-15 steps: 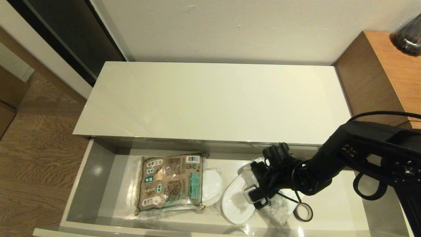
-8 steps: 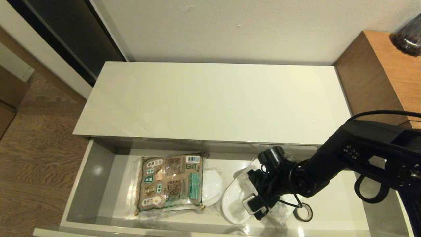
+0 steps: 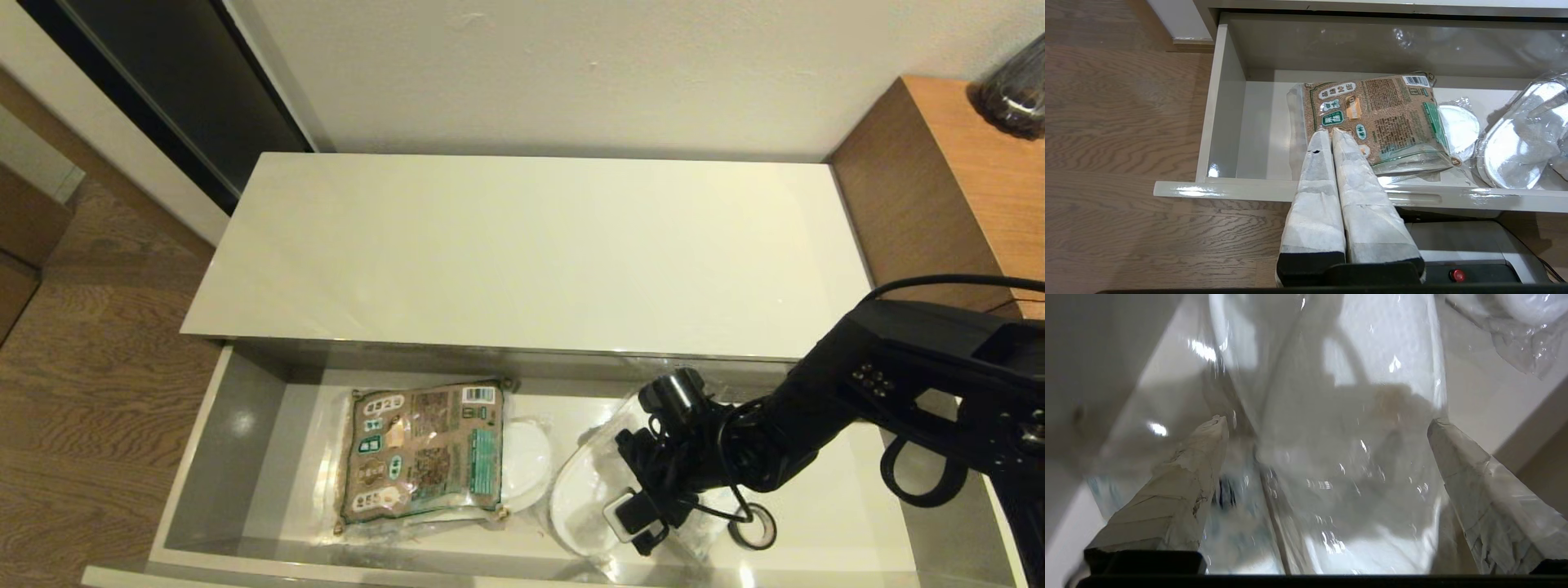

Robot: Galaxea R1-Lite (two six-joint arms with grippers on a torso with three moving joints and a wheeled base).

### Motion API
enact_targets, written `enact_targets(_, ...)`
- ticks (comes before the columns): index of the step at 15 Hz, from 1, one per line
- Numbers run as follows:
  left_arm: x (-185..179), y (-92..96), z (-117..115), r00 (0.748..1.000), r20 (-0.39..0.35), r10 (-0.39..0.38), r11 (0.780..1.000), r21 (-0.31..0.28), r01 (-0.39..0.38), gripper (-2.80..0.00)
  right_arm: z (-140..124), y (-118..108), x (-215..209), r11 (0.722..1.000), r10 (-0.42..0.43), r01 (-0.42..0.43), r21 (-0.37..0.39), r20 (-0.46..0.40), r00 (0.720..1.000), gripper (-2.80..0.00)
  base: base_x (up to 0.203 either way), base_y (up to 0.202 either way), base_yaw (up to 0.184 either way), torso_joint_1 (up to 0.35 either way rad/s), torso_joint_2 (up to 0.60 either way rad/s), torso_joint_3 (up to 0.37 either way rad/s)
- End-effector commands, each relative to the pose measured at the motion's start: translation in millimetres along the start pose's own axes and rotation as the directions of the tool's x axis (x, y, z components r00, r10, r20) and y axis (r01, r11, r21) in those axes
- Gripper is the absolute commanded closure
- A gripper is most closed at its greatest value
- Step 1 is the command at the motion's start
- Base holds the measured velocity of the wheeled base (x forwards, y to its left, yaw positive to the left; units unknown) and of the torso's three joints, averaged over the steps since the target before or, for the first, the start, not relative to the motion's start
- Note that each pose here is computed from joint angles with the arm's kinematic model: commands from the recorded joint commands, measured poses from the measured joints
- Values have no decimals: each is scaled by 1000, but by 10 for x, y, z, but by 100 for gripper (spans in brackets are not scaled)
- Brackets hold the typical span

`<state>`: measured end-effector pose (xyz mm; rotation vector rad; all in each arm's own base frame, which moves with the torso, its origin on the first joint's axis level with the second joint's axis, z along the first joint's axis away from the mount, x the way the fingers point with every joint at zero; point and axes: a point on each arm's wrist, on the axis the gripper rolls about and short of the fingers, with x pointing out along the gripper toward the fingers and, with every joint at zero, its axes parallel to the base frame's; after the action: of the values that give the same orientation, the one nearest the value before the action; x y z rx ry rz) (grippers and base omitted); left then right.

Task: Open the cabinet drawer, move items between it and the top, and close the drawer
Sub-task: Take out the disposable slippers from the drawer

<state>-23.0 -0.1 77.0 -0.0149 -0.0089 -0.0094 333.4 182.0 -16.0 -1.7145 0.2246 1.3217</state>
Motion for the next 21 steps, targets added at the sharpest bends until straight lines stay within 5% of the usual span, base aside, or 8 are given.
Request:
enact_targets(1, 1, 0, 0, 1000, -1, 0, 1000, 0, 0, 0, 13, 113, 171, 999, -9, 5, 50, 75, 997, -280, 0, 0, 0, 0, 0, 0)
enact_targets(4, 1, 0, 0, 1000, -1, 0, 1000, 0, 0, 0, 8, 151, 369, 992, -103, 91, 82, 155, 982, -280, 0, 0, 0, 0, 0, 0)
enact_targets(8, 1, 0, 0, 1000, -1, 0, 1000, 0, 0, 0, -7, 91, 357, 989, -138, 128, 81, 143, 980, -280, 0, 0, 0, 0, 0, 0)
enact_targets(21, 1, 0, 0, 1000, -1, 0, 1000, 0, 0, 0, -153, 245, 413, 964, -115, 56, 261, 218, 969, -280, 0, 0, 0, 0, 0, 0)
